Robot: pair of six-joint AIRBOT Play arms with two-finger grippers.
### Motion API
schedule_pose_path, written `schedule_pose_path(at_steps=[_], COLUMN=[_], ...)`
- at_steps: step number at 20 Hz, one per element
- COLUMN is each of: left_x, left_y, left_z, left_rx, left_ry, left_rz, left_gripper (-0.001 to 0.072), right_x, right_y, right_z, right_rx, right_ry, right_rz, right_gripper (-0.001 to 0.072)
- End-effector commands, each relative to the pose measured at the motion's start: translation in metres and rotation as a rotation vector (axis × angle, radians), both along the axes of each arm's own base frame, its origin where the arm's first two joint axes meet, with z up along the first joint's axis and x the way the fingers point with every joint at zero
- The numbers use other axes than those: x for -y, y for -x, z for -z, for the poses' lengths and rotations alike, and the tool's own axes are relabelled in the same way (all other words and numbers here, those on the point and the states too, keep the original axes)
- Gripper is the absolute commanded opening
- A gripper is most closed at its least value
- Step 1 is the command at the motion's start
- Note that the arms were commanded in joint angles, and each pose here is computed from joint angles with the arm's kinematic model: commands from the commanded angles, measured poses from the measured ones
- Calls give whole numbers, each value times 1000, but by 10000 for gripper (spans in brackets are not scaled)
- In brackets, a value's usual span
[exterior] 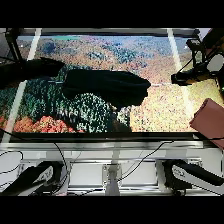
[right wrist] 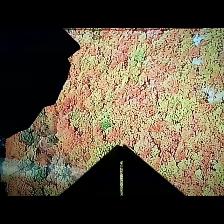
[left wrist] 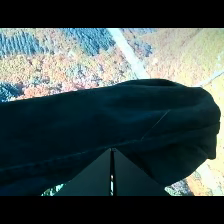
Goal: Fold the clothes and pants, and hang the long-sleeved shirts on hangers.
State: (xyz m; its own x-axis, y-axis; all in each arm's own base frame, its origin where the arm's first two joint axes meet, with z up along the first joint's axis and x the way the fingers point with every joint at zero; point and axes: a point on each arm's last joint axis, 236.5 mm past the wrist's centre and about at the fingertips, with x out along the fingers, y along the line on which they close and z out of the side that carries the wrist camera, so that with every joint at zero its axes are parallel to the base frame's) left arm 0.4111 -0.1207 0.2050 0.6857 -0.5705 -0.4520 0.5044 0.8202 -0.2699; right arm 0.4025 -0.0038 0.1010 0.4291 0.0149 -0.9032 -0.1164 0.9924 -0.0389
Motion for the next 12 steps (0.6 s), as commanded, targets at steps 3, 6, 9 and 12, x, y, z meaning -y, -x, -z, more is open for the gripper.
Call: schedule_pose_path(at_steps=[3, 6, 9, 12], left_x=[0, 0, 0, -5], left_y=[0, 0, 0, -2], left_z=[0, 0, 0, 7], left_rx=[1, 0, -2, -14], left_ry=[0, 0, 3, -23], left_rz=[-1, -1, -2, -12], left_gripper=[38, 38, 38, 37], right_x=[0, 0, 0, 0], right_y=[0, 0, 0, 0], right_z=[0, 0, 0, 0], right_rx=[1, 1, 1, 1], right_ry=[0, 0, 0, 0], right_rz=[-1, -1, -1, -1], right_gripper=[52, 52, 52, 53])
